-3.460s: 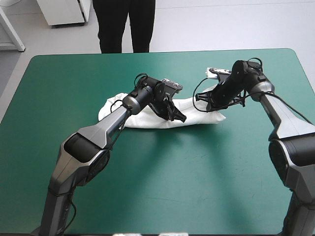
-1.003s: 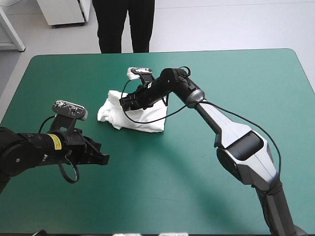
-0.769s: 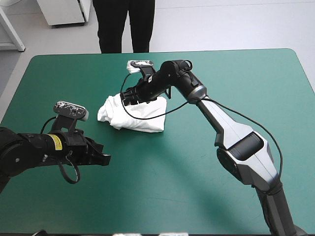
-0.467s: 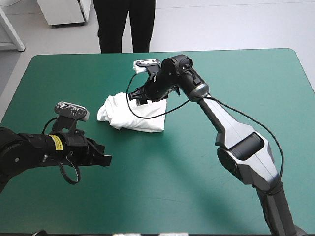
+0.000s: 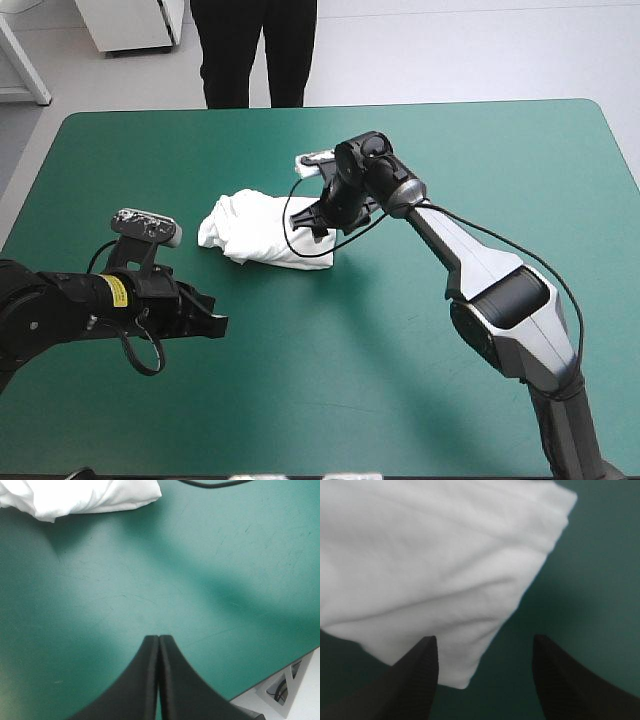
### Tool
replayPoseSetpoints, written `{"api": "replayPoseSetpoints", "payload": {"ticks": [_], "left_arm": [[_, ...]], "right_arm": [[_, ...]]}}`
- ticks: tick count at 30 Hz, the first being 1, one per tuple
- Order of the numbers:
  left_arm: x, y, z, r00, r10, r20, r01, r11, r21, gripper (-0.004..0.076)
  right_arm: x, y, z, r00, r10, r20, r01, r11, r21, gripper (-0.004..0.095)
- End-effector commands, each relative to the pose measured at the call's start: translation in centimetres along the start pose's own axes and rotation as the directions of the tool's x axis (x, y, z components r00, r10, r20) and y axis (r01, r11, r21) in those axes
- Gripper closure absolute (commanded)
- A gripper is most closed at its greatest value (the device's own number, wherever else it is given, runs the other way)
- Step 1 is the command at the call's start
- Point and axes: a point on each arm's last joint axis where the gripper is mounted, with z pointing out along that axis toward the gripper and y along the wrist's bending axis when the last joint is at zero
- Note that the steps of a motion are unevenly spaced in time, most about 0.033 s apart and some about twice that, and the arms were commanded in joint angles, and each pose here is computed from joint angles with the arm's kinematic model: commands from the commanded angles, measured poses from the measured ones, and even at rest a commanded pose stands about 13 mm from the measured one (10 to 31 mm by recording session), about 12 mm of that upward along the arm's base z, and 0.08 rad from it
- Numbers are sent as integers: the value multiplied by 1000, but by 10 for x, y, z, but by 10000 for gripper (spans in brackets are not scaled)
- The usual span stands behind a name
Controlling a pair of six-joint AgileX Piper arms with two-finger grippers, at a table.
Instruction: Fold the cloth
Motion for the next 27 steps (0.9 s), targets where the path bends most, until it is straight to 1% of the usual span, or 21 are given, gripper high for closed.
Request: {"api": "replayPoseSetpoints", "payload": {"ticks": [1, 4, 6, 11, 13, 14, 15, 17, 18, 21, 23, 25, 27], "left_arm": [[2, -3, -9, 1000, -8, 4, 8, 1000, 25, 734], [1, -3, -9, 1000, -6, 5, 6, 1000, 19, 734], [2, -3, -9, 1000, -6, 3, 6, 1000, 18, 734], [2, -3, -9, 1000, -6, -1, 6, 1000, 18, 734], [2, -3, -9, 1000, -6, -1, 6, 1000, 18, 734], [2, -3, -9, 1000, -6, -1, 6, 1000, 18, 734], [2, -3, -9, 1000, -6, -1, 6, 1000, 18, 734], [2, -3, -9, 1000, -6, -2, 6, 1000, 20, 734], [2, -3, -9, 1000, -6, -2, 6, 1000, 20, 734], [2, -3, -9, 1000, -9, -2, 9, 1000, 20, 734], [2, -3, -9, 1000, -11, -2, 11, 1000, 21, 734], [2, -3, -9, 1000, -16, -3, 16, 1000, 25, 734], [2, -4, -9, 1000, -20, -4, 20, 999, 32, 734]], "right_arm": [[0, -3, -25, 996, 14, 88, -8, 998, -68, 386], [-1, -1, -13, 995, 28, 99, -17, 993, -116, 386], [-3, -2, -6, 995, 36, 96, -24, 992, -121, 386], [-3, 2, 18, 997, 49, 54, -37, 980, -198, 388], [-2, 3, 25, 998, 60, 36, -51, 976, -212, 441], [-1, 2, 27, 998, 61, 24, -55, 976, -210, 500], [0, 1, 29, 998, 60, 14, -56, 978, -202, 584], [1, -1, 30, 999, 44, 7, -42, 984, -173, 823], [1, -3, 30, 999, 37, 5, -36, 987, -154, 926], [3, -10, 27, 1000, 15, -8, -15, 997, -71, 926], [5, -17, 22, 1000, -12, -21, 13, 1000, 14, 926], [4, -26, 17, 1000, -19, -21, 20, 997, 73, 926], [3, -35, 10, 1000, 3, -2, -2, 997, 78, 925]]}}
